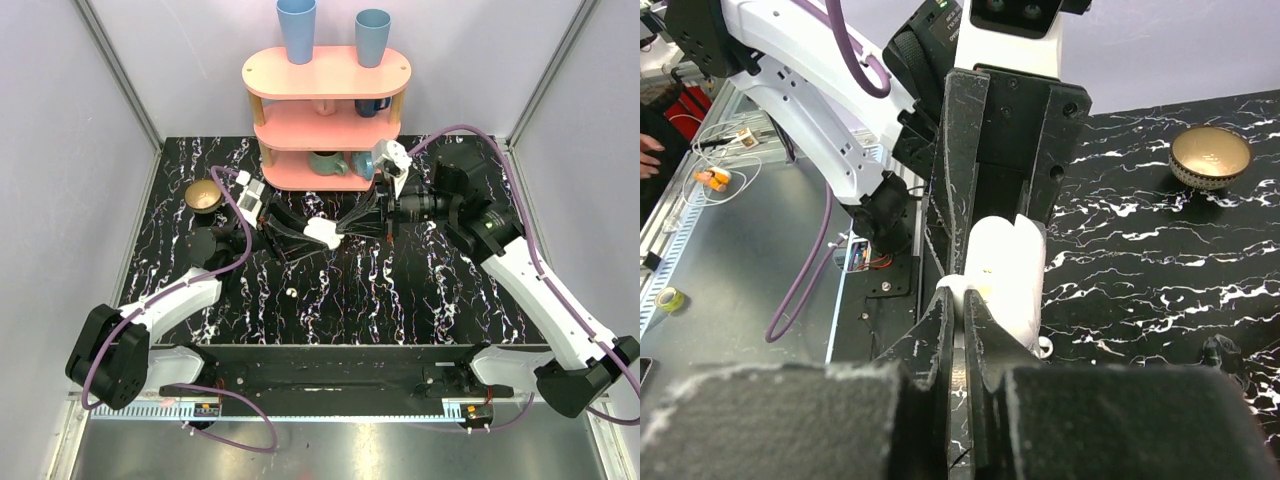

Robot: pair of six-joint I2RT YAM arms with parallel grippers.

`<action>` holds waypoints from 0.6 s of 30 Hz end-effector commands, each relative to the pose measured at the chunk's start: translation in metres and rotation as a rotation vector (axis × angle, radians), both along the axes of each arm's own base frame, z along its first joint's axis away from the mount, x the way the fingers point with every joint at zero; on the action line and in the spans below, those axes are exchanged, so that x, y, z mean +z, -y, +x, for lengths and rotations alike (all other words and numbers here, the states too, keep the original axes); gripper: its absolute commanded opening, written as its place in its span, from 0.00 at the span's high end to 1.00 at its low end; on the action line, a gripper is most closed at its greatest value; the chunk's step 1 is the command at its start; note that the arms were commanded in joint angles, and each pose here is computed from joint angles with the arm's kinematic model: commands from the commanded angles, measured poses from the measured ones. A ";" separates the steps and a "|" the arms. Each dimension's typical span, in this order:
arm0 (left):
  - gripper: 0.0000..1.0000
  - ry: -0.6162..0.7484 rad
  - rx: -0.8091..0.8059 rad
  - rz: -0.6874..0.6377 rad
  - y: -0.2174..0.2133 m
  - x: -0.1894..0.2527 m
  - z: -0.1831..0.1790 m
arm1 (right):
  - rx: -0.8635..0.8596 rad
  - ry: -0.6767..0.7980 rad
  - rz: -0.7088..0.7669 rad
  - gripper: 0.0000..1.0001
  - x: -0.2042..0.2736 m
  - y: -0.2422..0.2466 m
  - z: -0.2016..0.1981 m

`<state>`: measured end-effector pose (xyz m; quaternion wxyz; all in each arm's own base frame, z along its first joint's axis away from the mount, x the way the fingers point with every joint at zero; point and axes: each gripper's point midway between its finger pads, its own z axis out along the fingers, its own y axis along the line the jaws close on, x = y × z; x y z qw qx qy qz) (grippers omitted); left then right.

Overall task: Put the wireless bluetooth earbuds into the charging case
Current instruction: Insert the right earbud into the right side groove of the charging case.

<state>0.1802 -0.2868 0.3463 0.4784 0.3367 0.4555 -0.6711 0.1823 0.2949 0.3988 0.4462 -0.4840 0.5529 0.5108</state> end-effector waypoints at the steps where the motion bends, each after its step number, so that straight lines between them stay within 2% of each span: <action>1: 1.00 0.311 -0.031 -0.161 -0.016 0.051 -0.032 | -0.011 0.070 0.009 1.00 0.010 -0.008 0.003; 18: 1.00 0.315 -0.016 -0.187 -0.018 0.055 -0.031 | -0.066 0.085 -0.083 1.00 -0.020 -0.018 0.007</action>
